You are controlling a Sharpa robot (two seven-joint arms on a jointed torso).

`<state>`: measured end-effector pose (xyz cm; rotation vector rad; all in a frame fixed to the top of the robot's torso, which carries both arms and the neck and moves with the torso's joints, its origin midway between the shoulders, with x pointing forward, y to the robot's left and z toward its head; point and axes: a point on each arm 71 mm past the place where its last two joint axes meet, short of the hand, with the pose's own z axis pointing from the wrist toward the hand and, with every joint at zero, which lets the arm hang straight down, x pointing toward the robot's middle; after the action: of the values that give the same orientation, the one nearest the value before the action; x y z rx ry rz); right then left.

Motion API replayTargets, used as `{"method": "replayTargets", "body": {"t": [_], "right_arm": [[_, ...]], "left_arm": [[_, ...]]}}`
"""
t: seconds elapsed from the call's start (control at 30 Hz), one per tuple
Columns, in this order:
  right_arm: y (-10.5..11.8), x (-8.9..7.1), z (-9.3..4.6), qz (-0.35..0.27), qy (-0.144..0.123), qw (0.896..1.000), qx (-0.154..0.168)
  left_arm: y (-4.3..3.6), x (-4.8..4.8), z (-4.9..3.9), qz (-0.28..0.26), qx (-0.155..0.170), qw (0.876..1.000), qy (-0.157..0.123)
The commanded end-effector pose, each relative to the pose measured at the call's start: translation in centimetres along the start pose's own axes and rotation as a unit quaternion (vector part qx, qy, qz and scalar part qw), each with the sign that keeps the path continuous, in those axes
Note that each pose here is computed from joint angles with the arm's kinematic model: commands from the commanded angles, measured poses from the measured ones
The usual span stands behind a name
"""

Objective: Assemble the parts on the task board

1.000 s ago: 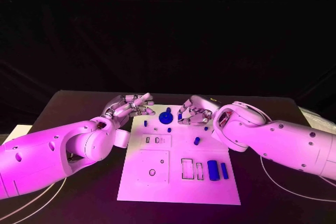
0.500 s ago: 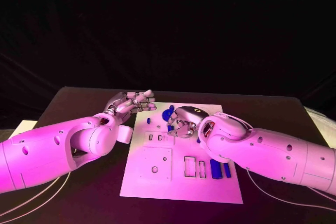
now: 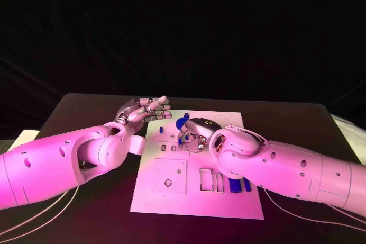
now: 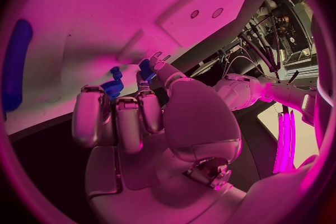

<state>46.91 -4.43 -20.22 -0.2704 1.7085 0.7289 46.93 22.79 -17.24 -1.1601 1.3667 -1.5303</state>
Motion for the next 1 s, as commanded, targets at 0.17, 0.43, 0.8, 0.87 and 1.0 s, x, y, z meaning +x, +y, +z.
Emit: {"method": "replayTargets", "body": {"t": [0.17, 0.43, 0.8, 0.87, 1.0], "right_arm": [[0.3, 0.5, 0.1, -0.009, 0.006, 1.0, -0.005], [0.3, 0.9, 0.1, -0.01, 0.014, 1.0, -0.006], [0.3, 1.3, -0.1, -0.024, 0.021, 0.999, -0.008], [0.3, 1.3, -0.1, -0.026, 0.023, 0.999, -0.007], [0.2, 1.4, -0.2, -0.027, 0.027, 0.999, -0.006]], "left_arm": [[-0.09, 0.41, 0.01, -0.006, 0.005, 1.0, 0.006], [-0.08, 0.51, 0.03, -0.007, 0.005, 1.0, 0.008], [0.02, 0.47, 0.08, -0.008, -0.001, 1.0, 0.011], [0.03, 0.46, 0.08, -0.008, -0.001, 1.0, 0.011], [0.04, 0.46, 0.07, -0.008, -0.002, 1.0, 0.012]]}}
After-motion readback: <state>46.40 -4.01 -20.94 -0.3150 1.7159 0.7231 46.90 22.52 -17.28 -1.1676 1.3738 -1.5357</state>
